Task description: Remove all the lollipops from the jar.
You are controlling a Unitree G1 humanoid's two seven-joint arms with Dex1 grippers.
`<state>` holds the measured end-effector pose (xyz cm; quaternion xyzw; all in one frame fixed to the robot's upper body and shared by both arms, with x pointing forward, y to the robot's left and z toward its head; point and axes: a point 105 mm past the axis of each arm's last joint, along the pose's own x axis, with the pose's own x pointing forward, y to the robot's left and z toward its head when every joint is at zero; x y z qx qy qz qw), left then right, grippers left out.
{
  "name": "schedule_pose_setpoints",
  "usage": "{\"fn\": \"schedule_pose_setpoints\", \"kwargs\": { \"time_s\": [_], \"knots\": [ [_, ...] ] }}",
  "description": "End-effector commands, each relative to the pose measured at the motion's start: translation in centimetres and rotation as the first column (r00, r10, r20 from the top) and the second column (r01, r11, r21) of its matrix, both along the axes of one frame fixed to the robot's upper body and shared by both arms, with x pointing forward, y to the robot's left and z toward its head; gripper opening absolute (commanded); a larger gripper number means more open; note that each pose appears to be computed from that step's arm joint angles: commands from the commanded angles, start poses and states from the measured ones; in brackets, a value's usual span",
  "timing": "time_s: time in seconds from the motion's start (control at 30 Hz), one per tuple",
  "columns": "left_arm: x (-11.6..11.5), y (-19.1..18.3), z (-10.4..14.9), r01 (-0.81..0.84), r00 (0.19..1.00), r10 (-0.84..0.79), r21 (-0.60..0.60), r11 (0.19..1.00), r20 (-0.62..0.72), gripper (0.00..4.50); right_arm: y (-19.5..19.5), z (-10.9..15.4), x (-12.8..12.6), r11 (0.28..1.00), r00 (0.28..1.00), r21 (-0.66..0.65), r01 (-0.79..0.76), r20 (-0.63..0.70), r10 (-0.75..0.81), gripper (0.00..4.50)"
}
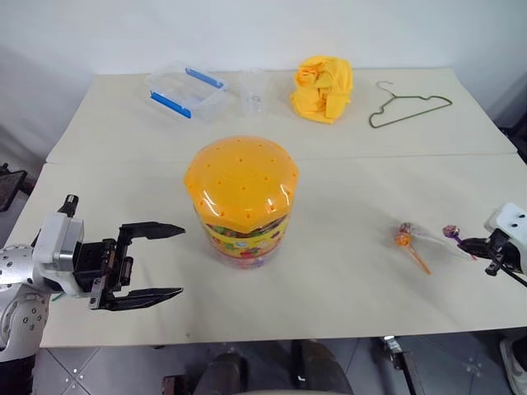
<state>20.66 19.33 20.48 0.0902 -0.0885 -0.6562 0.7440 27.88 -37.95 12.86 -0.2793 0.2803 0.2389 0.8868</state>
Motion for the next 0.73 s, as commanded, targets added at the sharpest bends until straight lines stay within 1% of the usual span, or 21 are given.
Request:
{"fn": "schedule_pose_setpoints", "kwargs": {
  "time_s": [0.03, 0.1, 0.13, 0.2, 0.23, 0.3, 0.33, 0.37, 0.47, 0.53, 0.57, 0.63, 0.7, 0.73],
  "knots": [
    [0.1, -0.5, 0.4, -0.004, 1.000, 0.003, 0.024, 1.000, 0.013, 4.50, -0.3, 1.7, 0.0, 1.000, 0.998, 0.008, 0.016, 0.064, -0.017, 1.34],
    [0.6, -0.3, 0.6, -0.051, 0.999, 0.051, 0.019, 0.999, -0.018, 4.50, -0.3, 2.5, 0.1, 0.999, 0.993, 0.035, 0.024, 0.113, -0.027, 2.04],
    [0.9, -0.1, 0.8, -0.074, 0.997, 0.075, 0.020, 0.997, -0.034, 4.50, 0.0, 3.4, 0.3, 0.997, 0.986, 0.083, 0.008, 0.163, -0.021, 2.33],
    [1.3, 0.8, 1.7, -0.138, 0.990, 0.138, -0.011, 0.990, -0.041, 4.50, 2.0, 6.2, -0.6, 0.958, 0.947, 0.232, -0.169, 0.307, 0.093, 2.97],
    [1.6, 1.4, 1.9, -0.175, 0.984, 0.175, -0.010, 0.985, -0.042, 4.50, 2.6, 7.1, -1.3, 0.934, 0.927, 0.272, -0.234, 0.353, 0.129, 3.36],
    [2.1, 2.6, 1.9, -0.243, 0.969, 0.244, 0.005, 0.970, -0.028, 4.50, 3.1, 7.6, -2.0, 0.917, 0.917, 0.292, -0.272, 0.368, 0.155, 4.05],
    [2.5, 3.3, 1.7, -0.293, 0.956, 0.293, 0.021, 0.956, -0.018, 4.50, 3.9, 7.8, -2.4, 0.895, 0.912, 0.316, -0.314, 0.362, 0.193, 4.37],
    [2.8, 4.1, 1.1, -0.332, 0.943, 0.333, 0.045, 0.942, -0.023, 4.50, 5.0, 7.9, -2.5, 0.885, 0.901, 0.306, -0.352, 0.366, 0.233, 4.48],
    [3.7, 6.6, -0.8, -0.443, 0.893, 0.447, 0.074, 0.893, -0.045, 4.50, 10.4, 9.3, -2.3, 0.799, 0.792, 0.257, -0.544, 0.472, 0.388, 4.48],
    [3.7, 7.2, -1.7, -0.477, 0.877, 0.480, 0.079, 0.876, -0.027, 4.50, 13.2, 9.4, -2.4, 0.743, 0.736, 0.242, -0.624, 0.502, 0.454, 4.48],
    [3.8, 7.3, -1.9, -0.499, 0.865, 0.502, 0.080, 0.863, -0.019, 4.50, 14.1, 9.1, -2.6, 0.722, 0.707, 0.219, -0.656, 0.513, 0.487, 4.48],
    [4.1, 7.4, -1.8, -0.560, 0.828, 0.561, 0.045, 0.827, 0.000, 4.50, 16.4, 7.4, -3.2, 0.665, 0.638, 0.165, -0.729, 0.515, 0.572, 4.48],
    [4.1, 7.5, -1.8, -0.606, 0.796, 0.606, 0.021, 0.795, 0.016, 4.50, 17.6, 6.3, -3.5, 0.648, 0.620, 0.160, -0.745, 0.524, 0.584, 4.48],
    [4.0, 7.6, -2.1, -0.630, 0.777, 0.629, 0.028, 0.776, 0.030, 4.50, 18.0, 5.9, -3.6, 0.650, 0.614, 0.147, -0.746, 0.532, 0.583, 4.48]
  ]
}}
